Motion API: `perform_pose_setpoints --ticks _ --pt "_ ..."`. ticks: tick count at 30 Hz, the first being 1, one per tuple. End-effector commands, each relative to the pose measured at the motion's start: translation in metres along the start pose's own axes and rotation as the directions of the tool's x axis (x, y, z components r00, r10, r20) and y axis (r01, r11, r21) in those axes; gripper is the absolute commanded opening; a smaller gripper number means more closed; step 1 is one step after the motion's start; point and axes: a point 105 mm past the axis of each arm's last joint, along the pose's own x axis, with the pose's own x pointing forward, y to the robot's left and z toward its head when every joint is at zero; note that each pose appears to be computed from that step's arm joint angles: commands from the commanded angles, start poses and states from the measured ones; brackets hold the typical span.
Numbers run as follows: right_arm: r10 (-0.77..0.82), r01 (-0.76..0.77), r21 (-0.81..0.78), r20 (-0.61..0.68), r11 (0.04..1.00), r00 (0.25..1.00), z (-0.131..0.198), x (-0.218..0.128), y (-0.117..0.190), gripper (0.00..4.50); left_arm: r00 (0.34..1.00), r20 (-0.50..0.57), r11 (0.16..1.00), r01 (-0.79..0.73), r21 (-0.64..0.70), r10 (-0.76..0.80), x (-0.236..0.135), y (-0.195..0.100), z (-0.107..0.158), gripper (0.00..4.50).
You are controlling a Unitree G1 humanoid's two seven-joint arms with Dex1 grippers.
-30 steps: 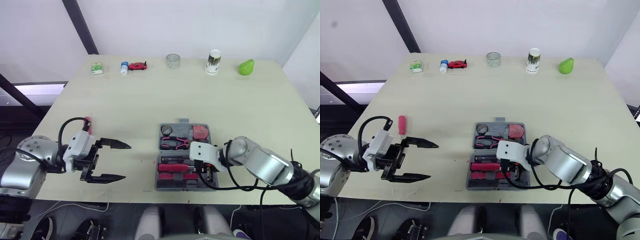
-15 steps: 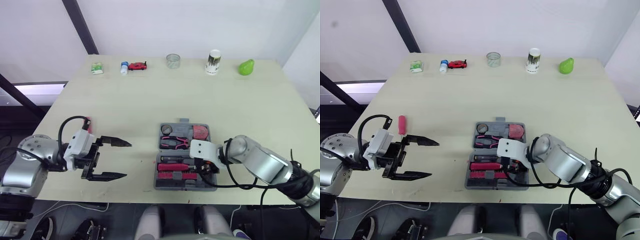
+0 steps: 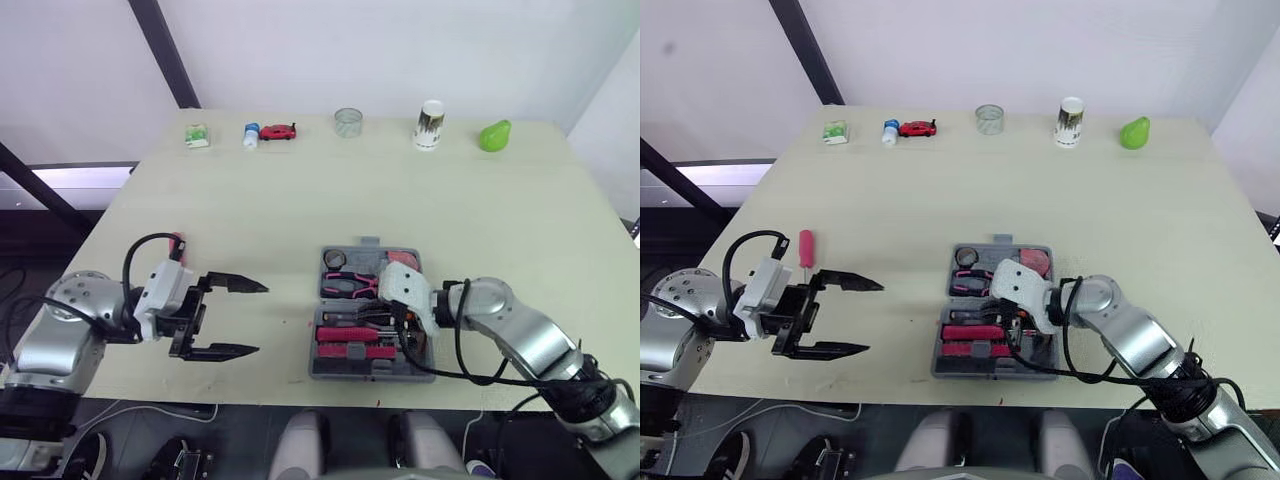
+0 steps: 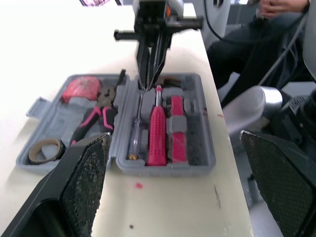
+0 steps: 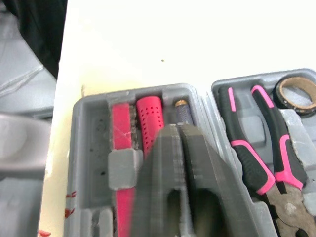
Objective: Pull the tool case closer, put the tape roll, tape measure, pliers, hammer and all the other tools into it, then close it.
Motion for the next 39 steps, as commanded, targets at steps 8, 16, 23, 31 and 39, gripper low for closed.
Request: perform_pose_setpoints --ticks 8,16,23,31,39 --pt "0.032 -0.033 -0.042 -0.027 0.999 0.999 -0.027 0.01 -0.002 0.07 0.999 0.027 0.999 0.016 0.037 -0.017 -0.002 0.001 0.007 4.5" --pt "0.047 -0.054 -0.055 -0.131 0.997 0.99 -0.061 0.016 0.003 0.07 0.999 0.032 0.999 -0.012 0.032 0.011 -0.003 0.001 0.007 4.5" --pt "-0.033 0.032 0.038 0.024 0.999 0.999 -0.03 -0.006 -0.008 0.07 0.996 0.054 0.997 -0.077 -0.002 0.077 -0.004 0.001 0.007 4.5" --pt "-0.374 0.36 0.106 0.204 0.927 0.905 -0.024 -0.072 -0.035 0.07 0.932 0.104 0.935 -0.334 -0.12 0.347 -0.019 0.012 0.0 4.5" --pt "-0.697 0.643 0.29 0.144 0.709 0.703 -0.077 -0.149 -0.042 0.07 0.754 0.054 0.736 -0.619 -0.273 0.654 -0.045 0.012 -0.031 4.5"
